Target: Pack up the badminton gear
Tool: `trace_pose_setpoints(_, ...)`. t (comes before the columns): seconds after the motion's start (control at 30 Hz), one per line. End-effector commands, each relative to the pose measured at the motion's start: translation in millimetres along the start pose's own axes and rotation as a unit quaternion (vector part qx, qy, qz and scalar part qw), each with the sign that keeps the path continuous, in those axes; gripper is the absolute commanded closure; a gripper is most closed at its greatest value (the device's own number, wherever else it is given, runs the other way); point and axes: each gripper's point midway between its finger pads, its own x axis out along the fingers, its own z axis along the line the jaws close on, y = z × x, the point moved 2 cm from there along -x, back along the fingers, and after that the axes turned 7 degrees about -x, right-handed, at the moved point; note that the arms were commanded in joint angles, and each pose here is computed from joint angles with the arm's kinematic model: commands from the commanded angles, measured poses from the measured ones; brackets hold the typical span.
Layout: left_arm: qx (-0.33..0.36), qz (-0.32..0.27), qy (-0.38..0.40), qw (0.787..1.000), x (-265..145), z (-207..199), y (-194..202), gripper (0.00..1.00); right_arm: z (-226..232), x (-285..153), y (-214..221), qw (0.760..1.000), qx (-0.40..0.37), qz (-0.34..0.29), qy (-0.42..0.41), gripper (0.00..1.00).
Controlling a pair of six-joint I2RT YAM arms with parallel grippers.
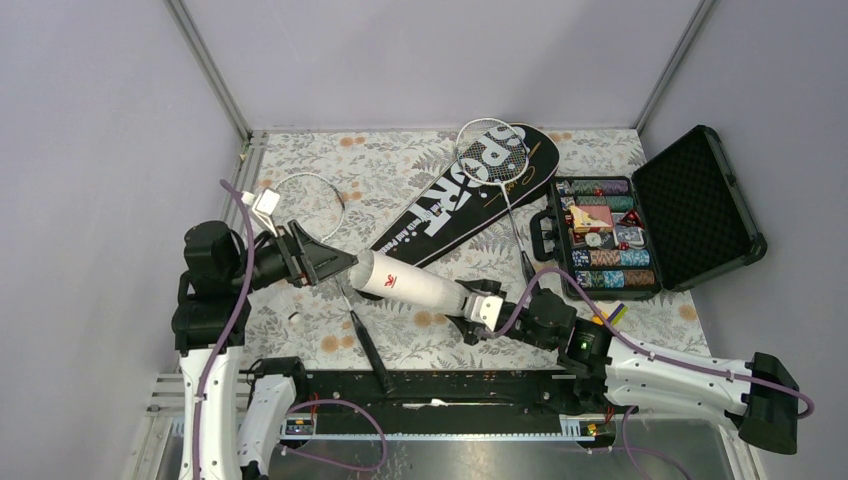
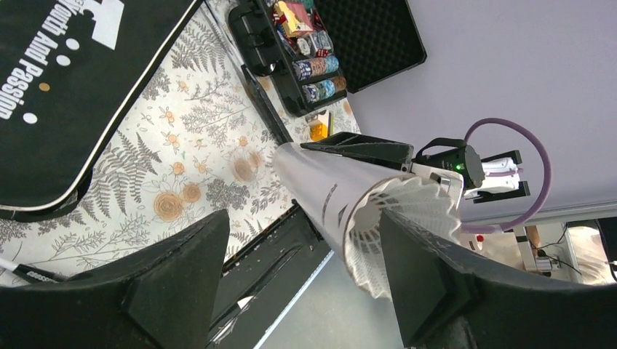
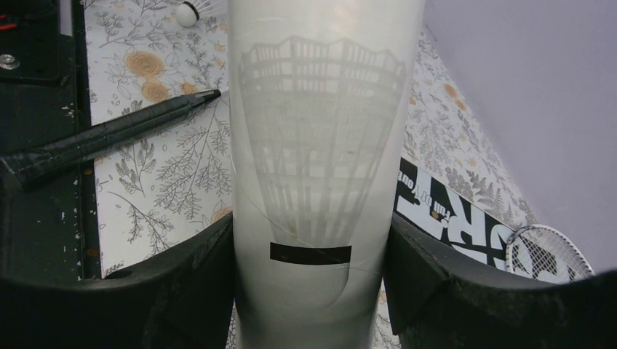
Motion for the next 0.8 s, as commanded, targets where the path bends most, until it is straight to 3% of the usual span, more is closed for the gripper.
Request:
trace_pose_setpoints(0.0,0.011,0.005,-0.001,1.000,3.8,5.3,-1.6,0.21,-16.6,8.1,-35.9,0.998,-0.003,-0.061,0.017,0.60)
trace_pose_setpoints(0.43,-0.024,0.030,-0.053,0.998,17.0,35.8,7.9,0.21,-25.7,24.6,-54.6,0.996,-0.016,-0.090,0.023,0.60)
trace_pose_setpoints(0.77,-0.017,0.039,-0.028,0.999,13.8,16.3,9.6,0.19,-21.1,24.6,-39.7,0.998,-0.019,-0.064,0.021,0.60)
